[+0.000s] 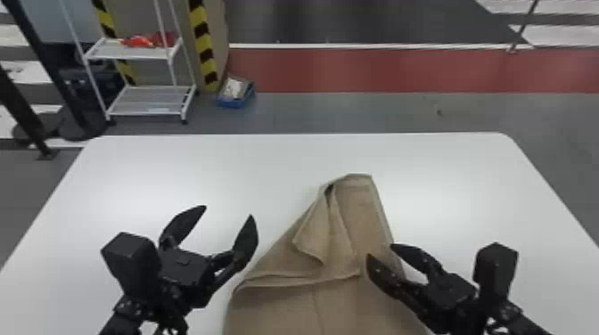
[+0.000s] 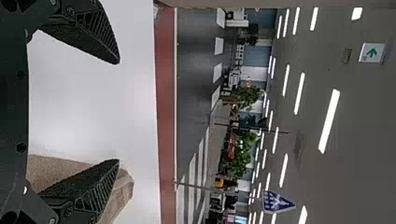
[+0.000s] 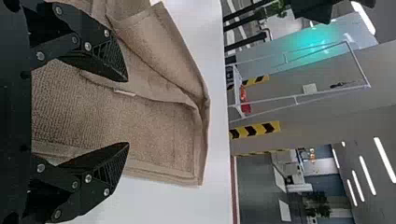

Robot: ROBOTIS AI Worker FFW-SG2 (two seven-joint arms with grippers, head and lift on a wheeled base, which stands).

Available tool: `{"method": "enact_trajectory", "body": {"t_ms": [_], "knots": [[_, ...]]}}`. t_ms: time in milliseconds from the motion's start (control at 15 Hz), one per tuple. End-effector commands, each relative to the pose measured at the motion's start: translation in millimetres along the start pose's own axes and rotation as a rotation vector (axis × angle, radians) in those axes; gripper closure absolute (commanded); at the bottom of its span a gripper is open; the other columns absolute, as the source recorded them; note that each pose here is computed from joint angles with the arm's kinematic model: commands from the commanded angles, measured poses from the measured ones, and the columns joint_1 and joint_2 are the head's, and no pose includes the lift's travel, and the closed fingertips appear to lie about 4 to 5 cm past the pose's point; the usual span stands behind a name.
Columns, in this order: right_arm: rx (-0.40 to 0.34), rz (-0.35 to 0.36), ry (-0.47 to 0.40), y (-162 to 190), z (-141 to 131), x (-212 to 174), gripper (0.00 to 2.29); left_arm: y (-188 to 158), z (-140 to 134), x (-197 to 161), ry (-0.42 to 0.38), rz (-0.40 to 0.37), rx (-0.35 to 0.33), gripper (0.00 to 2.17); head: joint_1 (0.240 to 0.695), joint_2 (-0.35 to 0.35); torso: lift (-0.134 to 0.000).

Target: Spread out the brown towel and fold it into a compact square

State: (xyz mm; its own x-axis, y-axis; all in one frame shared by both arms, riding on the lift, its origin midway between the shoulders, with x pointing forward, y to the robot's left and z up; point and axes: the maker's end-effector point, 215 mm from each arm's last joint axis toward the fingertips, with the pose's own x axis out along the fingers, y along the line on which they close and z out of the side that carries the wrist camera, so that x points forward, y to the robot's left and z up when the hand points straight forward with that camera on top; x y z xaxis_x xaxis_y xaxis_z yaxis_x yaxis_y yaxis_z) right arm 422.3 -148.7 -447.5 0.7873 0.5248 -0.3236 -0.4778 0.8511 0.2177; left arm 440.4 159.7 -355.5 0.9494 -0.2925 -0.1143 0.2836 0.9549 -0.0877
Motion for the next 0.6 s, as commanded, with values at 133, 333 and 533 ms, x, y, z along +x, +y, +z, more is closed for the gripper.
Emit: {"method": "enact_trajectory", "body": {"t_ms": [133, 333, 533], "knots": [[-0.020, 0.036, 0.028, 16, -8, 9, 0.59, 0, -8, 3, 0.014, -0.004, -0.002, 0.14, 0.695, 0.019, -0.120], [-0.057, 0.070, 0.086, 36, -21, 18, 0.60, -1, -11, 1, 0.018, -0.005, -0.004, 0.14, 0.695, 0.036, -0.120], [-0.082, 0.092, 0.111, 48, -26, 21, 0.68, -2, -13, -1, 0.024, -0.005, -0.006, 0.14, 0.695, 0.067, -0.120]]}}
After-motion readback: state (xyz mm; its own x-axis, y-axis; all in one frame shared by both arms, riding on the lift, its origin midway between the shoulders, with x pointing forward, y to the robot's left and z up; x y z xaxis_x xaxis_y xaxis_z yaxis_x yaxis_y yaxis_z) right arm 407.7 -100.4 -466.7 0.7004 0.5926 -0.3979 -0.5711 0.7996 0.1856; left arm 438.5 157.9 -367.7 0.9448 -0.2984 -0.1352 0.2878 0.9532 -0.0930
